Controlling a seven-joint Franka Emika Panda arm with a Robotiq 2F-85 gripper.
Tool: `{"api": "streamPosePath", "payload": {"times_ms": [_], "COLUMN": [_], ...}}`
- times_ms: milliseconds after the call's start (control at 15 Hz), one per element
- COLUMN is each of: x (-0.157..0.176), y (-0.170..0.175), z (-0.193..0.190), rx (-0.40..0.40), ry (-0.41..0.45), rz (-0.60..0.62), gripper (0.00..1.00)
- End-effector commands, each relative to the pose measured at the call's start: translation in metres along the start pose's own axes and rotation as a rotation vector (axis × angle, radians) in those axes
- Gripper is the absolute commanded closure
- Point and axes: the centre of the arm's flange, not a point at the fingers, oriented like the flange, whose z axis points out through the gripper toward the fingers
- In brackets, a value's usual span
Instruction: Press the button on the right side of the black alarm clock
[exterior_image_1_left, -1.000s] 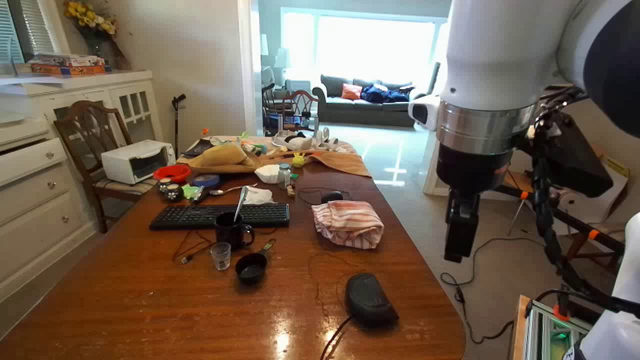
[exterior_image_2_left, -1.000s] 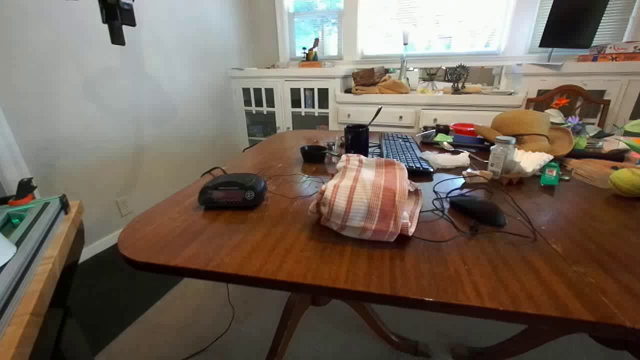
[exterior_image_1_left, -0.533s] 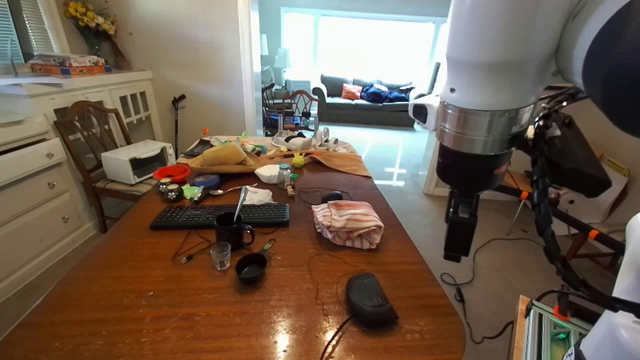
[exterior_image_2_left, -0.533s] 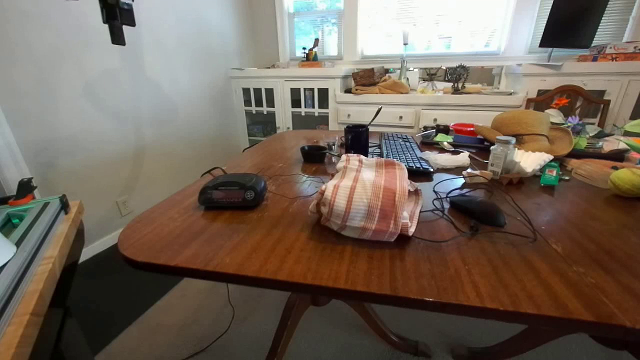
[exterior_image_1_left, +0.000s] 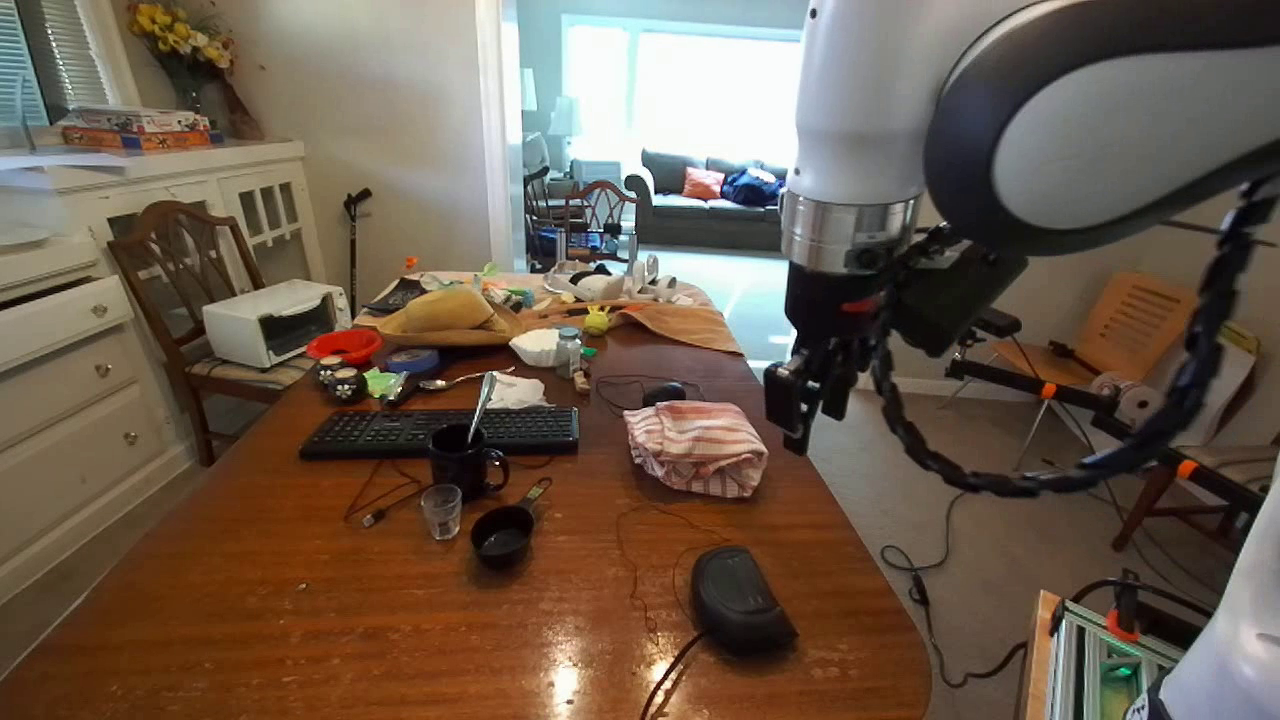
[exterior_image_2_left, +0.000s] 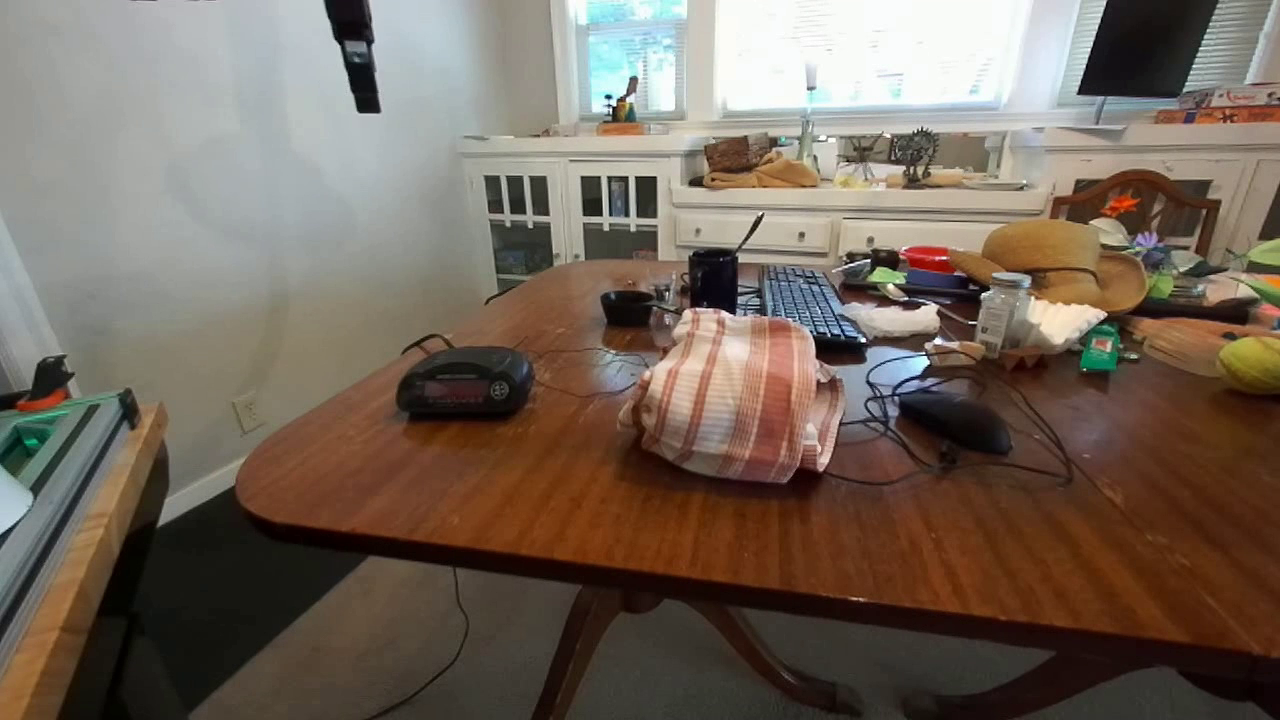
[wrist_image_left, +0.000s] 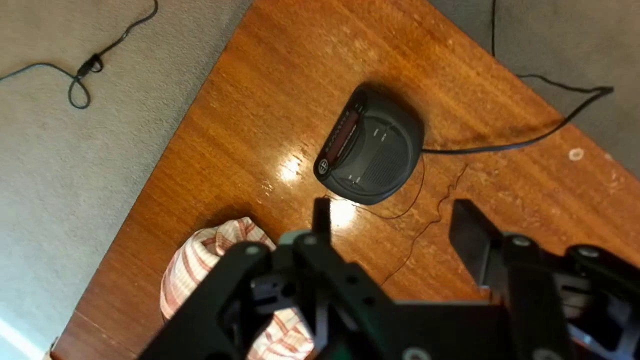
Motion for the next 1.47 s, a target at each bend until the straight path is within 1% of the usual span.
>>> {"api": "streamPosePath", "payload": {"times_ms": [0,67,133,267,333,467,667,867,1067,1133,1267,1400], "x": [0.054,0.061,0.065,0.061,0.059,0.058,0.059,0.056,0.057,0.054,0.054,0.055], "y": [0.013,0.021,0.027,0.037,0.041,0.047,0.055,0.062,0.068,0.066,0.069,0.069], "z": [0.020,0.027,0.033,0.050,0.059,0.079,0.106,0.131,0.162,0.137,0.151,0.155], "rx": [0.051,0.077,0.094,0.121,0.130,0.132,0.155,0.157,0.135,0.136,0.136,0.135], "ry": [-0.023,-0.027,-0.011,0.053,0.078,0.092,0.028,-0.011,-0.036,-0.027,-0.043,-0.050], "rz": [0.138,0.159,0.183,0.232,0.253,0.270,0.282,0.304,0.336,0.305,0.316,0.317], "gripper": [0.67,0.74,0.82,0.96,1.00,1.00,1.00,1.00,1.00,0.99,0.99,0.99]}}
